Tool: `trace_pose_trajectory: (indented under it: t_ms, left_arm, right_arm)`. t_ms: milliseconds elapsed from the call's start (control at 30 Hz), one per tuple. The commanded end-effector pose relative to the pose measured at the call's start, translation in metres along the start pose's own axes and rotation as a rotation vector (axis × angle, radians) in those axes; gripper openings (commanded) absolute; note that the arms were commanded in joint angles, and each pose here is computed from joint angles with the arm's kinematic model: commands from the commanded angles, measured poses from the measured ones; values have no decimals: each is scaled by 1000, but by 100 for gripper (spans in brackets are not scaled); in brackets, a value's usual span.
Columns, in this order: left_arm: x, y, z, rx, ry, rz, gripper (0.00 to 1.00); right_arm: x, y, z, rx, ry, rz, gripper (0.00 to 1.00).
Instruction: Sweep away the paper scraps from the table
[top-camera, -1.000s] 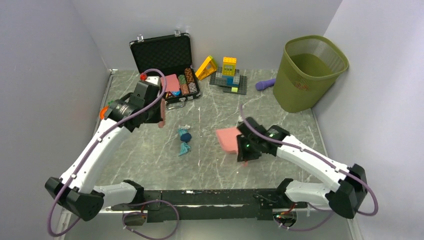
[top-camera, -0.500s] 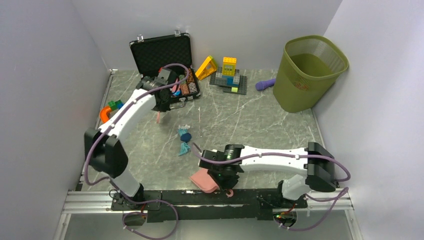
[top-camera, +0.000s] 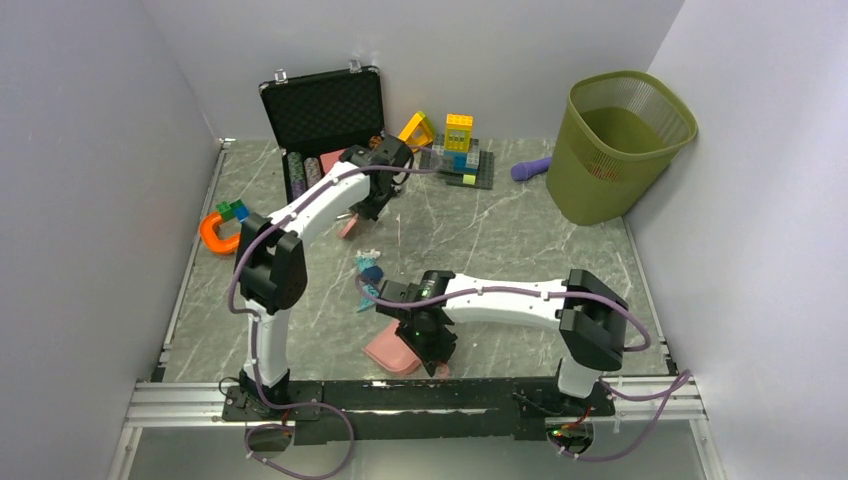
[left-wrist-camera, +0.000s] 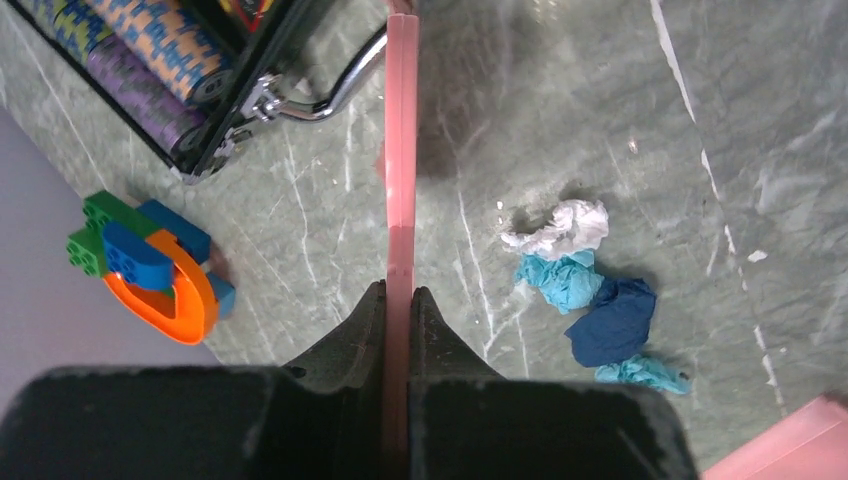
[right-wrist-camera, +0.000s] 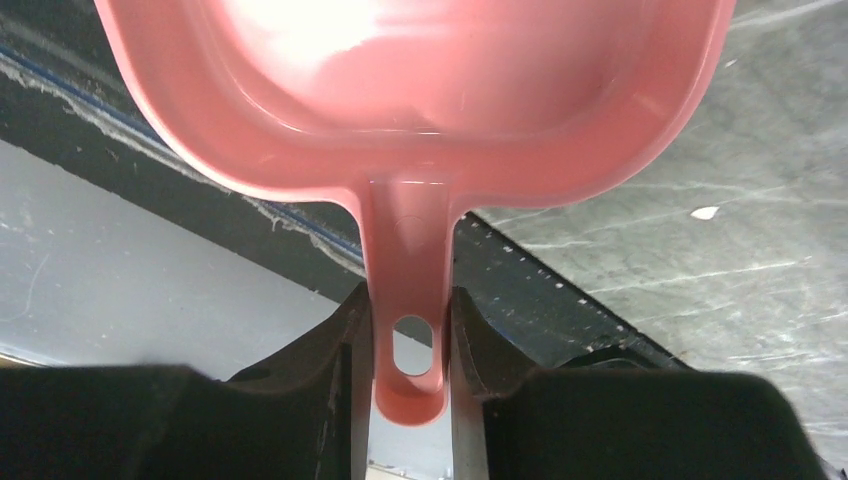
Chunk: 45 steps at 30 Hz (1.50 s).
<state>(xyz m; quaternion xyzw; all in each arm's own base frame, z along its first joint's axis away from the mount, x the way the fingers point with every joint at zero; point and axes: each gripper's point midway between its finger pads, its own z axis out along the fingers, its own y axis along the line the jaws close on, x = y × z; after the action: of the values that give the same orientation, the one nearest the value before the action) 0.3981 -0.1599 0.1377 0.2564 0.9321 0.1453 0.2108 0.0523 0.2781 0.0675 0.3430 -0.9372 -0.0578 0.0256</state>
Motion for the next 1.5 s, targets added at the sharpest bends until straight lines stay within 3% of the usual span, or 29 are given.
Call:
trace_pose_trajectory:
  t_ms: [0, 133, 367, 967, 1100, 1367, 1467]
  left_arm:
    - [5, -14, 1, 37, 53, 172, 0]
    - [8, -50, -4, 171, 72, 212, 0]
    - [32, -104, -30, 480, 147, 161, 0]
    - [77, -146, -104, 698, 195, -7, 1]
    - [76, -126, -110, 590, 173, -43, 0]
    - [42, -39, -138, 222, -58, -136, 0]
    - [53, -13, -134, 75, -44, -135, 0]
  right_arm:
    - [-18, -12, -7, -21, -25, -12, 0]
    - [-26, -23, -2, -7, -13, -16, 0]
    - [-34, -34, 9, 15, 10, -28, 0]
    - [-41, -39, 16, 21, -37, -35, 0]
    - [-39, -41, 17, 26, -48, -30, 0]
    - [-35, -43, 17, 31, -58, -21, 0]
    - [-34, -44, 17, 34, -59, -20, 0]
